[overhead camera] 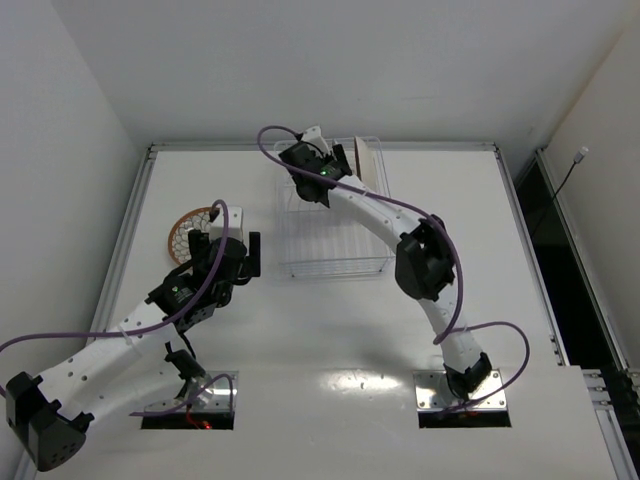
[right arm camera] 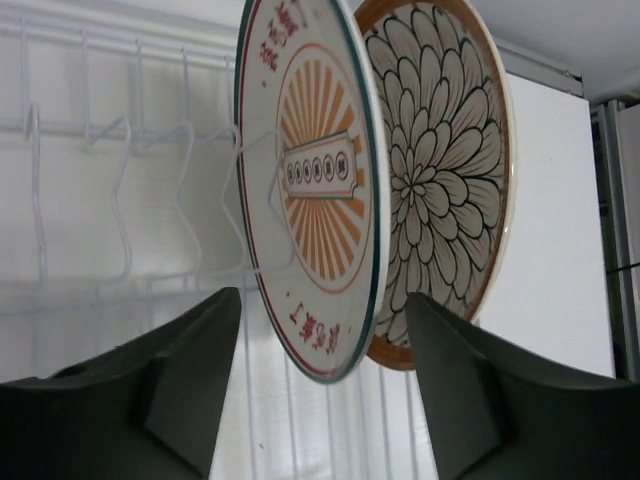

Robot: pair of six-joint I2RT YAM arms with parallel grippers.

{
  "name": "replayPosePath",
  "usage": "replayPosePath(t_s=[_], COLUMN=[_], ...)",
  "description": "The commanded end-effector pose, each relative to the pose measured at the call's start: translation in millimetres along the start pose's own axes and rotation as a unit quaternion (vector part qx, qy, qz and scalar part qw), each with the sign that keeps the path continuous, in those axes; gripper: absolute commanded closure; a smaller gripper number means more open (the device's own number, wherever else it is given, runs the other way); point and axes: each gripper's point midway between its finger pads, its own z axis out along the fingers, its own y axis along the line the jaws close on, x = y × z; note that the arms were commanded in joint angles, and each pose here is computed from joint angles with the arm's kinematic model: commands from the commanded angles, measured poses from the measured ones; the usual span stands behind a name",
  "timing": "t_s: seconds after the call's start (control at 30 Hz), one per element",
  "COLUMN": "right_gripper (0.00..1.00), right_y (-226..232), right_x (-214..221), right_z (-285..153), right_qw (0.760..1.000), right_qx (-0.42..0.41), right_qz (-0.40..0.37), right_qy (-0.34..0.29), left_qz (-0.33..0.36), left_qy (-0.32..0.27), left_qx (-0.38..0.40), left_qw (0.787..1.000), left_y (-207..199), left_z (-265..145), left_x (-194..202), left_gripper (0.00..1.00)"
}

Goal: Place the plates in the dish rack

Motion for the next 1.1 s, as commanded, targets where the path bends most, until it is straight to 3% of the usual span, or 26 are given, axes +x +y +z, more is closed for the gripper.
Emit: replayPosePath(t_s=[0.0,0.07,0.1,0.2,0.37,0.47,0.5,0.6,0.8,0.97,1.07], right_gripper=[0.33,0.21,0.06,0.00,0.00,0.00,0.00,0.00,0.00,0.00,0.00], right_y=[-33.6,-40.2,-46.6,-62.4,-91.5,-67.4,-87.7,-76.9,-99.7,-95.1,-86.7], right_x=[-39.7,-45.4,-44.3,-52.3,-42.4,-15.9,-22.6,8.2,53.0,55.8,46.6], right_z=[-42.4,-57.2,-63.5,-91.4,-147.9,-181.5,-209.0,-237.3,-251.1,-247.2,-255.0], right_qw=[0.997,0.997,0.997,0.994,0.981,0.948,0.933,0.893,0.883,0.884,0.870], right_qx=[-0.031,-0.042,-0.046,-0.091,-0.175,-0.306,-0.336,-0.421,-0.431,-0.430,-0.457], right_qz=[0.064,0.064,0.058,0.064,0.086,0.092,0.120,0.149,0.174,0.171,0.174], right_qy=[-0.023,-0.026,-0.021,-0.020,-0.021,-0.014,-0.046,-0.057,-0.069,-0.064,-0.067], left_qz=[-0.015,-0.012,-0.012,-0.012,-0.014,-0.014,-0.016,-0.008,0.003,0.007,0.010], left_qy=[-0.020,-0.017,-0.017,-0.017,-0.015,-0.017,-0.015,-0.009,0.007,0.016,0.037], left_qx=[-0.010,-0.011,-0.011,-0.011,-0.017,-0.023,-0.028,-0.035,-0.059,-0.077,-0.083], left_qw=[1.000,1.000,1.000,1.000,1.000,1.000,0.999,0.999,0.998,0.997,0.996], left_y=[3.5,4.3,4.3,4.3,6.5,8.3,10.2,11.7,15.2,18.0,20.7], left_z=[1.9,1.7,1.7,1.7,1.5,1.6,1.4,3.0,7.5,10.9,19.5], left_x=[-11.2,-9.4,-9.4,-9.4,-8.1,-8.6,-7.3,-3.7,1.6,5.7,14.3], left_gripper=[0.13,0.13,0.13,0.13,0.13,0.13,0.13,0.13,0.13,0.13,0.11])
